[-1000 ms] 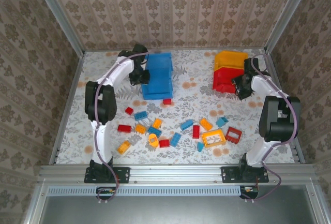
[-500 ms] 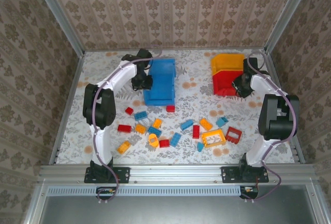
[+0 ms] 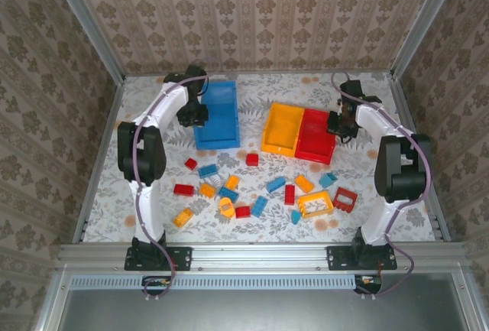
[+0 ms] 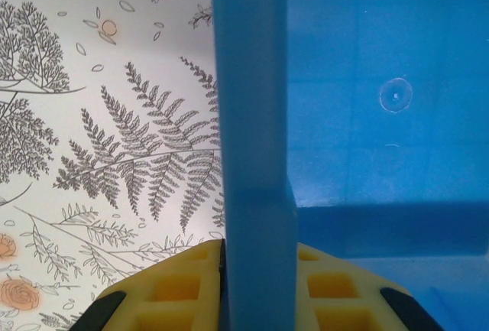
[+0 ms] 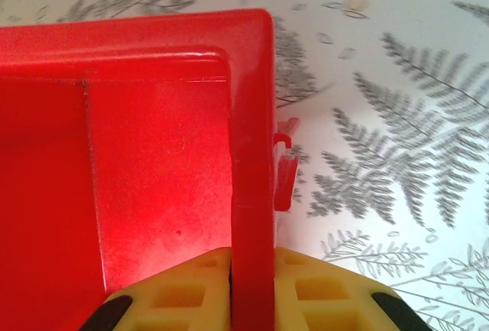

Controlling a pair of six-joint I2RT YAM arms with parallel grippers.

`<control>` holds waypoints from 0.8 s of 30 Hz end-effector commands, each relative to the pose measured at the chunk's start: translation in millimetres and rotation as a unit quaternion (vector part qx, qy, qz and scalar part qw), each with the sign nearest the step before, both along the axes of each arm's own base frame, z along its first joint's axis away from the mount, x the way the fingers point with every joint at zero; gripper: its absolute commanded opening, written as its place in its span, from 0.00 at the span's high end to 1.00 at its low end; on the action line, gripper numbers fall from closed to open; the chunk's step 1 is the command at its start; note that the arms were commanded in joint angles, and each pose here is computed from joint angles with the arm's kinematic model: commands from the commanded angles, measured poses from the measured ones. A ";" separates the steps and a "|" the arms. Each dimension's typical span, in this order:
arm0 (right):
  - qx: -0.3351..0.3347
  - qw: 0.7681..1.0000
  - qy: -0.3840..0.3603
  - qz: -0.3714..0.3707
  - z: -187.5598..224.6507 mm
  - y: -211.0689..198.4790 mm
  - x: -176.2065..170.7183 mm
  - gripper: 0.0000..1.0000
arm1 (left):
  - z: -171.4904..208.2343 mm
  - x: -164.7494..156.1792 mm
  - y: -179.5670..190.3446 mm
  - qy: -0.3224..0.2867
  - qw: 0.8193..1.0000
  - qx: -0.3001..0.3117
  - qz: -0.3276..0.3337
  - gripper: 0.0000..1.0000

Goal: Sort the legos into containers by color

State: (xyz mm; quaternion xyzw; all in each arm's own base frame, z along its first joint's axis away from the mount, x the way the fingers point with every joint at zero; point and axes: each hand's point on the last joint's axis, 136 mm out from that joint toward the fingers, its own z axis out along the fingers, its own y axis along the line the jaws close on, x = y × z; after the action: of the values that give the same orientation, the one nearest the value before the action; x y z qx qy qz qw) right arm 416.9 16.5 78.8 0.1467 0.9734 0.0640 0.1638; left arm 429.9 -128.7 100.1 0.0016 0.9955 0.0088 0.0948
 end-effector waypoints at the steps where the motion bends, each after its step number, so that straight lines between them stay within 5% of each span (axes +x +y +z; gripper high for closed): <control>1: -0.001 0.997 0.009 0.073 -1.1 17.4 8.6 0.84 | 3.1 3.6 -8.3 0.002 1.000 0.003 -0.023 1.00; 19: 0.010 0.991 0.005 0.131 -3.4 41.1 78.6 0.82 | -9.1 1.7 -27.7 0.023 0.999 -0.006 -0.031 1.00; 24: 0.010 0.992 0.001 0.126 1.7 40.8 83.3 0.70 | -9.3 0.2 -26.9 0.026 0.999 -0.007 -0.023 0.97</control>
State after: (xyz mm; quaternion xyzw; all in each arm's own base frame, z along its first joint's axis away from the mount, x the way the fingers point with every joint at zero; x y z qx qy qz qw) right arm 501.6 55.1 76.4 0.0297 0.9818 0.0970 0.1608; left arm 440.5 -156.1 95.3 0.0260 0.9952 -0.0053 0.0945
